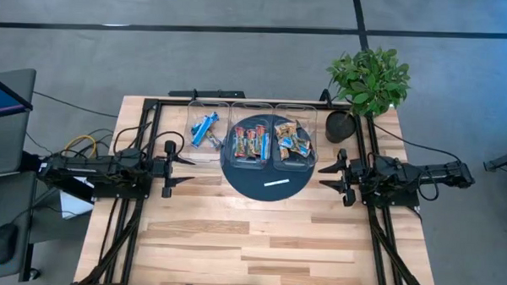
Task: Pick and place Granola Bars by type
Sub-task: Return to Home Position
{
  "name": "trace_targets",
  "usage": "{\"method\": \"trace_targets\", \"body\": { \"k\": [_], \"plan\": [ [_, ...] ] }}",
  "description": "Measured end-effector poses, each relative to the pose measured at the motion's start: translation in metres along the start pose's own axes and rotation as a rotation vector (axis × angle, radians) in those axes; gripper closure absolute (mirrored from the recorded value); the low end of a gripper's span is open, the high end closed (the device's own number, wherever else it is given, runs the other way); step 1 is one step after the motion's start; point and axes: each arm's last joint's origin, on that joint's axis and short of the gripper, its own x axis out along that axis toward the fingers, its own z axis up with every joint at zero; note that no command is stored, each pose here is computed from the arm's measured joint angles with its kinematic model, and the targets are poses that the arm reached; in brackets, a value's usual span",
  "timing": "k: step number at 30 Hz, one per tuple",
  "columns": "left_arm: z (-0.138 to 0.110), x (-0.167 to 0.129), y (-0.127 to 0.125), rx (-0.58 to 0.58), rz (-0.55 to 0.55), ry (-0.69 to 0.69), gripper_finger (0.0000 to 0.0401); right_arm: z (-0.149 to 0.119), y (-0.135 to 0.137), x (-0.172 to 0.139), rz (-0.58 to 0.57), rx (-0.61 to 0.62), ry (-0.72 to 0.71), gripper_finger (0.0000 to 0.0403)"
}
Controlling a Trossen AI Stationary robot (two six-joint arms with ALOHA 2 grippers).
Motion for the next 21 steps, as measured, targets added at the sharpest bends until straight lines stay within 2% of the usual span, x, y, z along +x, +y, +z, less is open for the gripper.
{"method": "trace_targets", "body": {
  "k": [21],
  "plan": [
    [0.0, 0.0, 0.0, 0.004, 0.0, 0.0, 0.0202, 0.0, 0.0, 0.0, 0.0, 0.0, 0.0, 0.0238]
  ]
}}
